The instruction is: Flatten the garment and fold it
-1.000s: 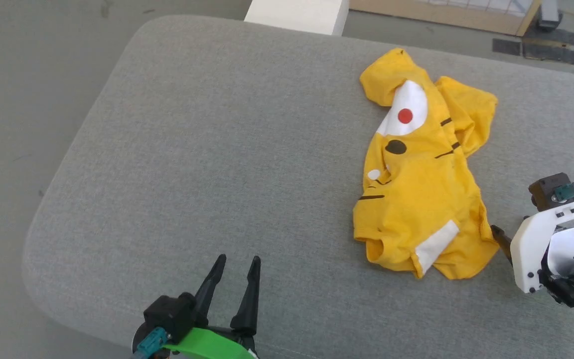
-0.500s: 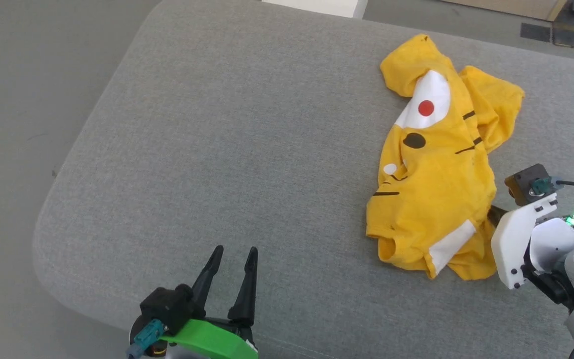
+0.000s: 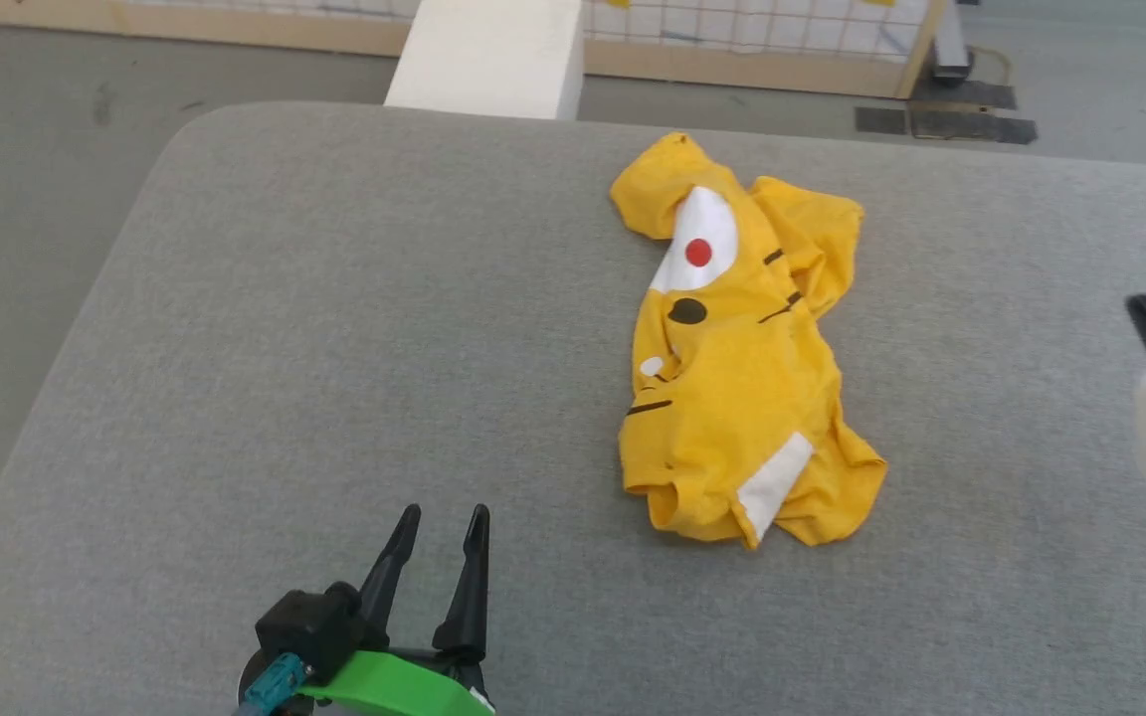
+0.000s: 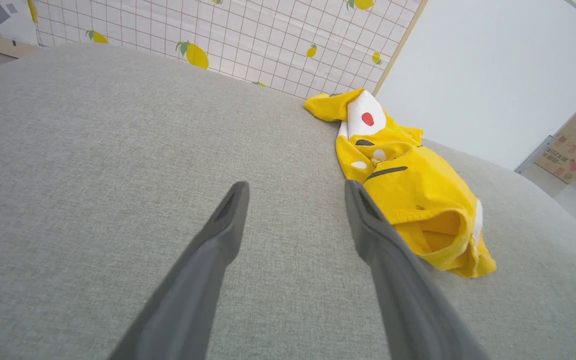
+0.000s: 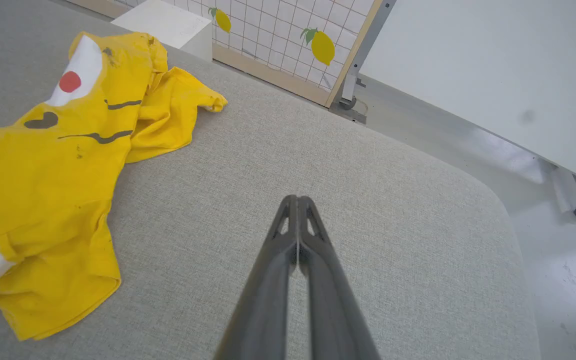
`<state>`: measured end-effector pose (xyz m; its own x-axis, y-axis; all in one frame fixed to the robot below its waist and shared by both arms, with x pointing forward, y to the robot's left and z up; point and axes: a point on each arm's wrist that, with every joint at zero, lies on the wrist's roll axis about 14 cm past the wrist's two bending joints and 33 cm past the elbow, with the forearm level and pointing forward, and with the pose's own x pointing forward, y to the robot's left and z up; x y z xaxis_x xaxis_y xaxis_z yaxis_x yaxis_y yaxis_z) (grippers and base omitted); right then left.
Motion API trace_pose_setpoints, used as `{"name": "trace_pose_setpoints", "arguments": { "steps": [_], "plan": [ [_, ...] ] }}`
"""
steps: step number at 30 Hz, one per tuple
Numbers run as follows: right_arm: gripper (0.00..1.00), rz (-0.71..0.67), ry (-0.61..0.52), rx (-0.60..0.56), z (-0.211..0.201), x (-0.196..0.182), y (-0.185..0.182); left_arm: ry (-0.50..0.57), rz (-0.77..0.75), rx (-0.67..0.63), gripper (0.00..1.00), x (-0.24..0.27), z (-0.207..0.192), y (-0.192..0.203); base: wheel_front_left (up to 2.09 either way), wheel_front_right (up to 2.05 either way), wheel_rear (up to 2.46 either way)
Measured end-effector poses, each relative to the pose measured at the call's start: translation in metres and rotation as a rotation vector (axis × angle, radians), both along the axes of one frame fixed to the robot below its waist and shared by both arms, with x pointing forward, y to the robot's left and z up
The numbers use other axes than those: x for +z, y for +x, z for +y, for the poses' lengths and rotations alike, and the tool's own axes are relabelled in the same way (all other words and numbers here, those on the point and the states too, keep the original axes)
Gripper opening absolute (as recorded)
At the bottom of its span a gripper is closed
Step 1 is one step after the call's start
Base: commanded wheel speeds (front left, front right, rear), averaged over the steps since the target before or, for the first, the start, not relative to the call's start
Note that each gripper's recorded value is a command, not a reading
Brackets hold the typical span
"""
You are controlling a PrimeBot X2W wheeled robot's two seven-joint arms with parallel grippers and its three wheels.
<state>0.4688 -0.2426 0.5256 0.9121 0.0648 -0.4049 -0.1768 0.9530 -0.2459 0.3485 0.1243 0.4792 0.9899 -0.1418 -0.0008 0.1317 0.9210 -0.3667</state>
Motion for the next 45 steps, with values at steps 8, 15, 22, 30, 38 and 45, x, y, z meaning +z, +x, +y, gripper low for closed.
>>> {"name": "trace_pose_setpoints", "arguments": {
  "steps": [8, 15, 22, 30, 38, 45],
  "plan": [
    [1.00, 0.005, 0.099, -0.065, -0.001, -0.029, -0.022, -0.002, 0.006, -0.008, 1.00, -0.002, -0.003, 0.001, 0.00, 0.00, 0.00],
    [1.00, 0.075, 0.106, 0.073, 0.050, -0.042, -0.022, 0.003, 0.017, 0.014, 1.00, -0.005, 0.004, -0.002, 0.00, 0.00, 0.00],
    [1.00, 0.309, 0.064, 0.198, 0.083, -0.085, -0.033, 0.000, 0.053, 0.020, 1.00, -0.016, 0.006, -0.001, 0.00, 0.00, 0.00],
    [1.00, 0.473, 0.006, 0.278, 0.099, -0.129, -0.029, 0.008, 0.086, 0.055, 1.00, -0.025, 0.017, 0.002, 0.00, 0.00, 0.00],
    [0.00, 0.578, -0.015, 0.369, 0.123, -0.156, -0.027, 0.021, 0.110, 0.094, 1.00, -0.032, 0.030, 0.001, 0.00, 0.00, 0.00],
    [0.00, 0.532, -0.002, 0.391, 0.131, -0.152, -0.017, 0.023, 0.116, 0.104, 1.00, -0.034, 0.033, 0.002, 0.00, 0.00, 0.00]
  ]
}}
